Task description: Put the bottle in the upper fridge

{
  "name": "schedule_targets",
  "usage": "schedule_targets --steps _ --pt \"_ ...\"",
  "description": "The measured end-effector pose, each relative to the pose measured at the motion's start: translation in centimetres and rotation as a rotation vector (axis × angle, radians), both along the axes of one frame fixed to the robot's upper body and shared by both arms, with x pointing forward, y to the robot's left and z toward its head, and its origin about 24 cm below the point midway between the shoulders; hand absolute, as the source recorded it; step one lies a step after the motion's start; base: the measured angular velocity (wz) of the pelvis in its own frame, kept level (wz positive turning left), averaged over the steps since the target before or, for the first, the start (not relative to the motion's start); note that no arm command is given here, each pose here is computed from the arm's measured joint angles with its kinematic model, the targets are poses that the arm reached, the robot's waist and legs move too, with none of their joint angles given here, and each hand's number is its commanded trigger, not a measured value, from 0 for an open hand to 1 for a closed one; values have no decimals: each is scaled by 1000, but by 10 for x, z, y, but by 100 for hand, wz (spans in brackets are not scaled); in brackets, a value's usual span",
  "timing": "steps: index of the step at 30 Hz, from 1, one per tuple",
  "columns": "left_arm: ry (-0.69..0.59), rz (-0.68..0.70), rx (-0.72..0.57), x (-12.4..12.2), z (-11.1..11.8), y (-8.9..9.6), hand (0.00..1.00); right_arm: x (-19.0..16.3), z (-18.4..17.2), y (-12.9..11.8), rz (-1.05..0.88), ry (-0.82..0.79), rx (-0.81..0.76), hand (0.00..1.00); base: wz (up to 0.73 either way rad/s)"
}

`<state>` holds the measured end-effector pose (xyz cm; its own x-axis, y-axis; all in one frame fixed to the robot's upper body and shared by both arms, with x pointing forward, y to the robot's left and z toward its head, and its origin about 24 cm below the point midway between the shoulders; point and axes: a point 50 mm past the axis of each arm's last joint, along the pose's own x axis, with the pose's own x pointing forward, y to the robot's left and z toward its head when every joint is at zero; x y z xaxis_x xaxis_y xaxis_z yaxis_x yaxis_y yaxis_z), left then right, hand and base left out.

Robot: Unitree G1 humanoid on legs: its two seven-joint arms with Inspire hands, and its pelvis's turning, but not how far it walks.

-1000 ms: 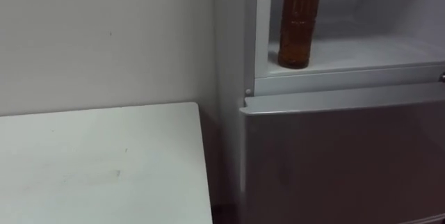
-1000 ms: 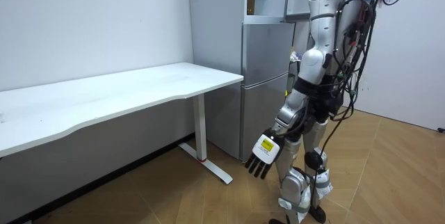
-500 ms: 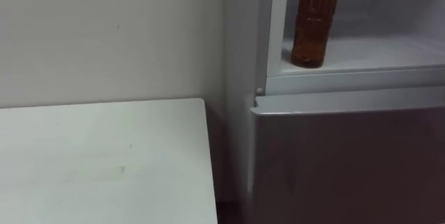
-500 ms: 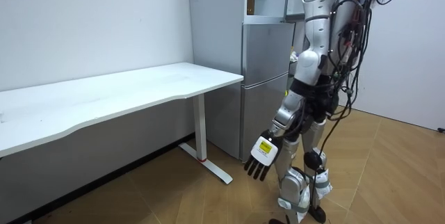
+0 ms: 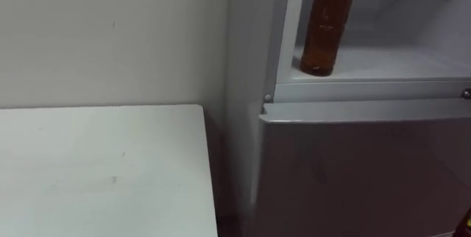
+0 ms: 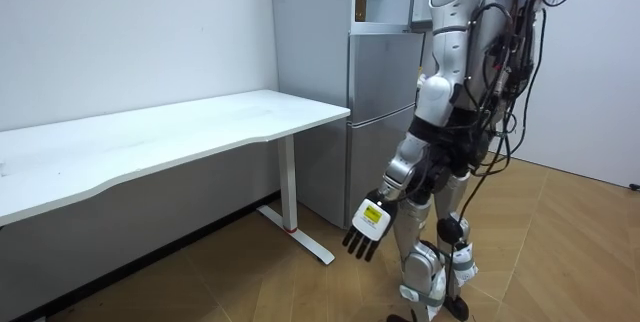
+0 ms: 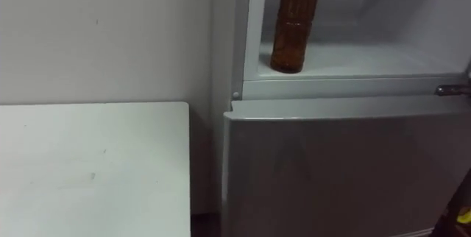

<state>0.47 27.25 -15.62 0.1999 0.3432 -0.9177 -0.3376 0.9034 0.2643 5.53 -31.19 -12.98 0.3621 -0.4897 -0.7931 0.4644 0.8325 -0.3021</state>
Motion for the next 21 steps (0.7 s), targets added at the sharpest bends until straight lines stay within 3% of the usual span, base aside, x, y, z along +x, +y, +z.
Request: schedule_targets --steps 16,21 --pt "7 -44 34 -5 6 12 0 43 72 -61 -124 -272 -367 0 -5" --pt "-5 -48 45 -4 8 14 0 63 112 -75 -156 -418 -515 0 -9"
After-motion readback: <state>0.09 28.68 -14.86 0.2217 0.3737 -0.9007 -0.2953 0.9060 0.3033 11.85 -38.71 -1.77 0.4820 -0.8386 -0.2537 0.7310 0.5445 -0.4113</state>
